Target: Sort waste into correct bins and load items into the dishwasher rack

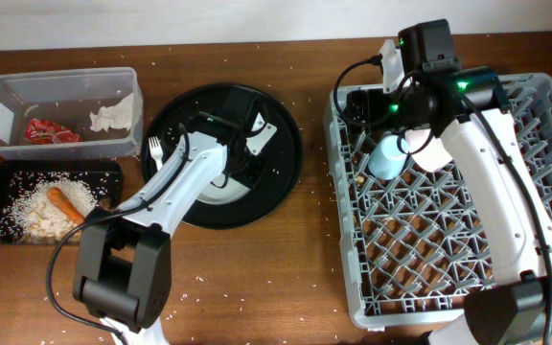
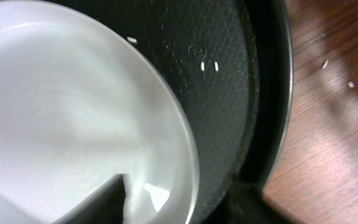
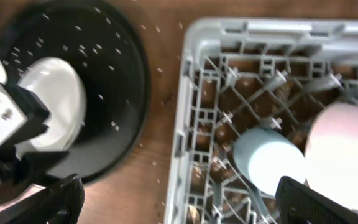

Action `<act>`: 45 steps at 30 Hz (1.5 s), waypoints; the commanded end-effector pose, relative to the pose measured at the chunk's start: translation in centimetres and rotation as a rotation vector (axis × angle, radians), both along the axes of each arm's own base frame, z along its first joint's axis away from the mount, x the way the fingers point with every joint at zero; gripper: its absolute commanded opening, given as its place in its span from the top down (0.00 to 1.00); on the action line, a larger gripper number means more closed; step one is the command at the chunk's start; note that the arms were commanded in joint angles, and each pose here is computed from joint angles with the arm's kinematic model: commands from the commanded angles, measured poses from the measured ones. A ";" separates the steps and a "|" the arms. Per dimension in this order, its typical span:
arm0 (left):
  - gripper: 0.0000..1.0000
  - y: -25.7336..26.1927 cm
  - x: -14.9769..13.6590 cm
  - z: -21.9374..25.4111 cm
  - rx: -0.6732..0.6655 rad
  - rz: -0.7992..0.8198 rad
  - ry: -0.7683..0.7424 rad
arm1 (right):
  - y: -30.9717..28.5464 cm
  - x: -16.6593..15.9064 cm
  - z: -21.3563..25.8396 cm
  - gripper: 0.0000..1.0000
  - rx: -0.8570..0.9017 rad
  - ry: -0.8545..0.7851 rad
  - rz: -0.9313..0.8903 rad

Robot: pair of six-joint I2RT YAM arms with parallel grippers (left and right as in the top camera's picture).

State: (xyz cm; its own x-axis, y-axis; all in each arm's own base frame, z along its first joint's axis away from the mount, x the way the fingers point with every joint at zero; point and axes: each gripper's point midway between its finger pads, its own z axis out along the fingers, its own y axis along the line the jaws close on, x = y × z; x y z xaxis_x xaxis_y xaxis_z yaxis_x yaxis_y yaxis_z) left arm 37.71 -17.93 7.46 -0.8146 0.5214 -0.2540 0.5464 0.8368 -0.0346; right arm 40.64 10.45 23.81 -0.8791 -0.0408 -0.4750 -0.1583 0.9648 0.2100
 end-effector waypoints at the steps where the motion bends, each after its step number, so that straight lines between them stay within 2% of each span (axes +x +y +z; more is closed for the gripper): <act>1: 0.34 -0.5 1.0 4.8 -0.051 0.026 -0.038 | 1.8 0.7 1.1 0.02 0.085 -0.045 0.056; 3: 0.33 0.8 2.3 9.9 -0.086 0.099 -0.095 | 3.0 1.6 1.7 0.03 0.123 -0.081 0.059; 5: 0.25 4.2 4.3 16.1 -0.172 0.302 -0.195 | 5.2 2.9 1.2 0.03 0.153 -0.103 0.070; 8: 0.23 8.8 5.6 20.0 -0.286 0.422 -0.270 | 11.0 4.3 -2.5 0.07 0.191 -0.069 0.121; 10: 0.23 11.8 5.7 19.8 -0.275 0.491 -0.260 | 15.5 4.3 -7.2 0.14 0.191 0.009 0.140; 12: 0.23 13.1 5.5 19.5 -0.265 0.522 -0.244 | 17.9 3.8 -12.7 0.20 0.162 0.115 0.062; 15: 0.23 13.3 5.5 19.4 -0.255 0.524 -0.245 | 19.8 2.3 -18.7 0.29 0.115 0.233 0.009; 18: 0.23 13.3 5.4 19.1 -0.253 0.525 -0.238 | 20.2 1.7 -22.1 0.38 0.095 0.293 -0.040; 20: 0.23 13.3 5.3 18.8 -0.250 0.526 -0.227 | 20.0 1.6 -22.9 0.53 0.098 0.319 -0.079; 22: 0.23 13.3 5.1 18.6 -0.247 0.527 -0.219 | 20.1 1.5 -23.0 0.83 0.098 0.320 -0.081; 23: 0.23 13.3 5.1 18.6 -0.247 0.527 -0.219 | 20.1 1.5 -23.0 0.89 0.098 0.320 -0.079; 26: 0.23 13.3 5.0 18.5 -0.246 0.528 -0.215 | 20.3 1.3 -23.0 0.96 0.098 0.322 -0.079; 28: 0.23 13.3 5.0 18.5 -0.246 0.528 -0.215 | 20.3 1.3 -23.0 0.96 0.098 0.323 -0.078; 30: 0.23 13.3 5.0 18.5 -0.246 0.528 -0.215 | 20.4 1.3 -22.6 0.96 0.105 0.320 -0.062; 33: 0.21 13.3 5.0 18.5 -0.246 0.528 -0.215 | 19.3 2.1 -19.1 0.96 0.085 0.256 -0.041; 34: 0.15 13.3 5.0 18.5 -0.246 0.528 -0.214 | 18.2 2.5 -17.4 0.96 0.069 0.232 -0.066; 37: 0.13 13.3 5.0 18.5 -0.246 0.528 -0.215 | 13.9 3.9 -10.2 0.96 0.061 0.120 -0.123; 39: 0.13 13.3 5.1 18.6 -0.246 0.528 -0.216 | 9.0 4.7 -3.5 0.96 0.075 -0.015 -0.147; 40: 0.13 13.3 5.1 18.5 -0.246 0.528 -0.216 | 7.7 4.7 -2.0 0.96 0.065 -0.048 -0.154; 42: 0.13 13.6 5.1 18.5 -0.231 0.535 -0.222 | 3.3 4.3 1.3 0.96 -0.004 -0.130 -0.201; 45: 0.13 13.9 5.2 18.5 -0.217 0.541 -0.231 | -5.5 2.4 5.3 0.96 -0.261 -0.228 -0.369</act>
